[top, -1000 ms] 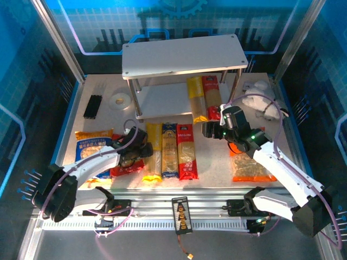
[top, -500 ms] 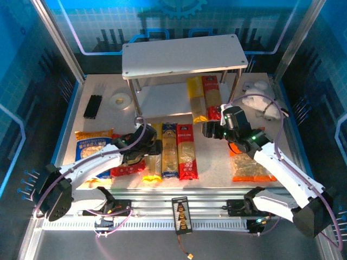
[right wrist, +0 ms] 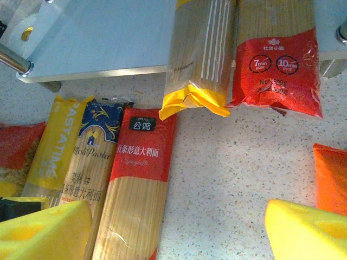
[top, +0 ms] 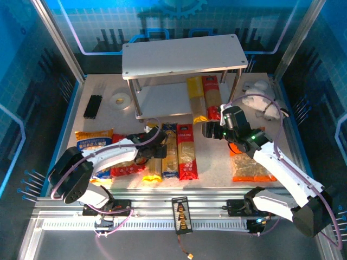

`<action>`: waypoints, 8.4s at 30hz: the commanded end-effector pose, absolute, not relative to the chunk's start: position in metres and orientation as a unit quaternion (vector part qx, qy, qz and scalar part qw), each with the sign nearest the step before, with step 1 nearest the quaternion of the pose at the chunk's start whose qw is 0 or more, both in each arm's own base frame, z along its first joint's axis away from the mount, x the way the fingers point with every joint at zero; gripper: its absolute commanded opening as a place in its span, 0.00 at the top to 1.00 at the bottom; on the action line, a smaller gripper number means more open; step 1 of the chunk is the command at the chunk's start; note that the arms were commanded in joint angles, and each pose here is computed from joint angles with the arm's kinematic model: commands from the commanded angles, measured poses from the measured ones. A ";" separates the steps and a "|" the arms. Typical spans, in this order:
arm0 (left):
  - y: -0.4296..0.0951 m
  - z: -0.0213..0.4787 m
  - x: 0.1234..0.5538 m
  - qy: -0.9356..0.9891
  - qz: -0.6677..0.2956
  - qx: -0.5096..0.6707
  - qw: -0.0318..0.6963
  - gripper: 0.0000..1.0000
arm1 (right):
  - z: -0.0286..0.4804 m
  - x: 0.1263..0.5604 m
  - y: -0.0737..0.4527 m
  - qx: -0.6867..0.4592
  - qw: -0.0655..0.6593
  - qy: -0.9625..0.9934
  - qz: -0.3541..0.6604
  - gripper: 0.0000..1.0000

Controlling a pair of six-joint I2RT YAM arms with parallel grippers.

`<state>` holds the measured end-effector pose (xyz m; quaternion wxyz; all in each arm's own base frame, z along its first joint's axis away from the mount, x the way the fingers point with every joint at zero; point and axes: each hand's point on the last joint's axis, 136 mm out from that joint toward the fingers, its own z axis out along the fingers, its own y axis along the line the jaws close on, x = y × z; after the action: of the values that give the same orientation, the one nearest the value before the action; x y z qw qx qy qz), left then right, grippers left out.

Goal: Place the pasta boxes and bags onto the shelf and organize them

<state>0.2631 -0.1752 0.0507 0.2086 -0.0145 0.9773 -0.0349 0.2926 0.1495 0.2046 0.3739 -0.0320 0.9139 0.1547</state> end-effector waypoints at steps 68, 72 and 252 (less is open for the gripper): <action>-0.200 0.096 0.263 0.969 -0.139 0.000 0.203 0.36 | 0.209 0.282 0.128 0.004 0.380 0.909 0.172 0.16; -0.200 0.075 0.261 0.975 -0.130 -0.009 0.181 0.33 | 0.209 0.282 0.128 0.003 0.380 0.909 0.171 0.16; -0.254 0.022 0.262 0.977 -0.120 0.000 0.179 0.16 | 0.197 0.263 0.126 -0.009 0.376 0.909 0.181 0.08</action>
<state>0.2609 -0.2398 0.0259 0.1905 0.0037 0.9768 -0.0982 0.2654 0.1292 0.2005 0.3729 -0.0093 0.9091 0.1854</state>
